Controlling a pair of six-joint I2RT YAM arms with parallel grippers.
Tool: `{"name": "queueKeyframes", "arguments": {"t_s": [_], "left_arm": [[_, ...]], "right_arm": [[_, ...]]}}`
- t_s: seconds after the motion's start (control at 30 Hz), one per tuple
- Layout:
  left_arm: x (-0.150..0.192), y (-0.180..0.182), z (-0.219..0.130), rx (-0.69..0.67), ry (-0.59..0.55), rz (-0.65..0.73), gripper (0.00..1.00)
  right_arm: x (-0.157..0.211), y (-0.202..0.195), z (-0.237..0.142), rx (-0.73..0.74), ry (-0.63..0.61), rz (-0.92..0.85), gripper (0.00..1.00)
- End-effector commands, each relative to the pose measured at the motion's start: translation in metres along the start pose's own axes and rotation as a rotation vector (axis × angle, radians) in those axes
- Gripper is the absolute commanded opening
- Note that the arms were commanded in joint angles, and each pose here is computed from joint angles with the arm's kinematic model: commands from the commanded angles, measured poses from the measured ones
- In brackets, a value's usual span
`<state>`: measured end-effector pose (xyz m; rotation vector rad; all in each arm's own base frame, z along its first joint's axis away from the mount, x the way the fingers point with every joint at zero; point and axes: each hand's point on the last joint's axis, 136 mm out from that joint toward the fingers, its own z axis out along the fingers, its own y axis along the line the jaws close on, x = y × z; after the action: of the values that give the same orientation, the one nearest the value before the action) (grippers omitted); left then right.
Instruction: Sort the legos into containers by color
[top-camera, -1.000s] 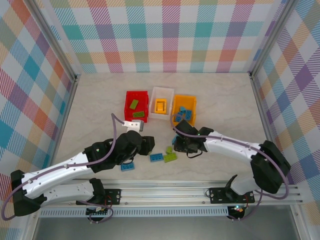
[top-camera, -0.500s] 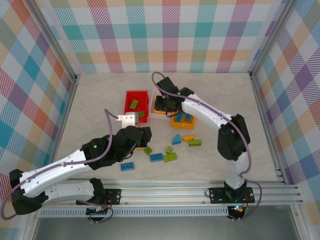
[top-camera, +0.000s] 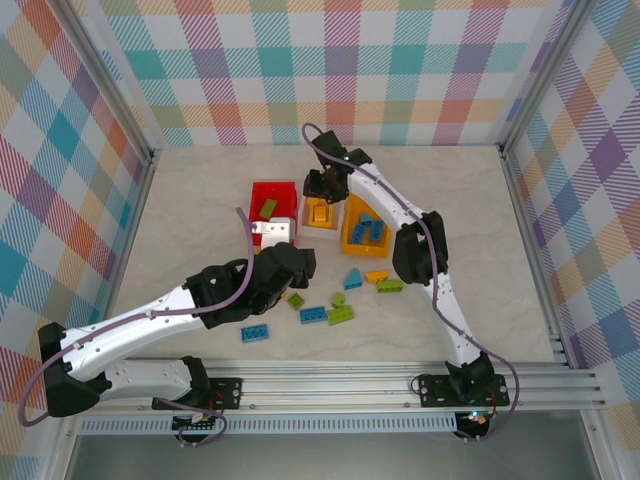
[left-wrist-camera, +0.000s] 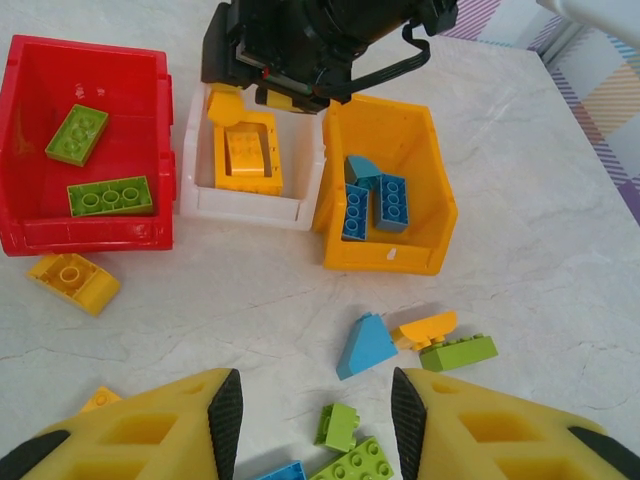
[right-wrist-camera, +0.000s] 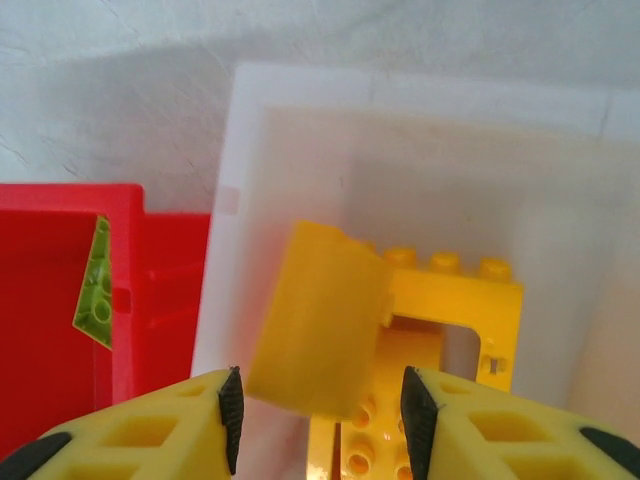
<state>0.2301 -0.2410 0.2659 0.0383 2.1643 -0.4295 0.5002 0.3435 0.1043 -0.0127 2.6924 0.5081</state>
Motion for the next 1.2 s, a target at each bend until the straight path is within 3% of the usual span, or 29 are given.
{"name": "queueKeyframes", "arguments": {"t_s": [0.0, 0.3, 0.6, 0.93, 1.17], "left_arm": [[-0.002, 0.001, -0.001, -0.006, 0.002, 0.012, 0.46], [0.019, 0.026, 0.000, -0.105, 0.094, -0.028, 0.46], [0.036, 0.068, -0.013, -0.196, 0.190, -0.084, 0.46], [0.057, 0.092, -0.020, -0.222, 0.284, -0.125, 0.46], [0.067, 0.100, -0.018, -0.240, 0.313, -0.157, 0.47]], "right_arm": [[-0.003, 0.016, -0.038, -0.036, -0.014, -0.028, 0.52], [-0.007, 0.039, -0.152, -0.097, -0.198, -0.108, 0.56], [0.059, 0.025, -0.233, -0.143, -0.290, -0.157, 0.56], [0.182, -0.010, -0.265, -0.110, -0.229, -0.245, 0.56], [0.228, -0.026, -0.264, -0.113, -0.166, -0.244, 0.56]]}}
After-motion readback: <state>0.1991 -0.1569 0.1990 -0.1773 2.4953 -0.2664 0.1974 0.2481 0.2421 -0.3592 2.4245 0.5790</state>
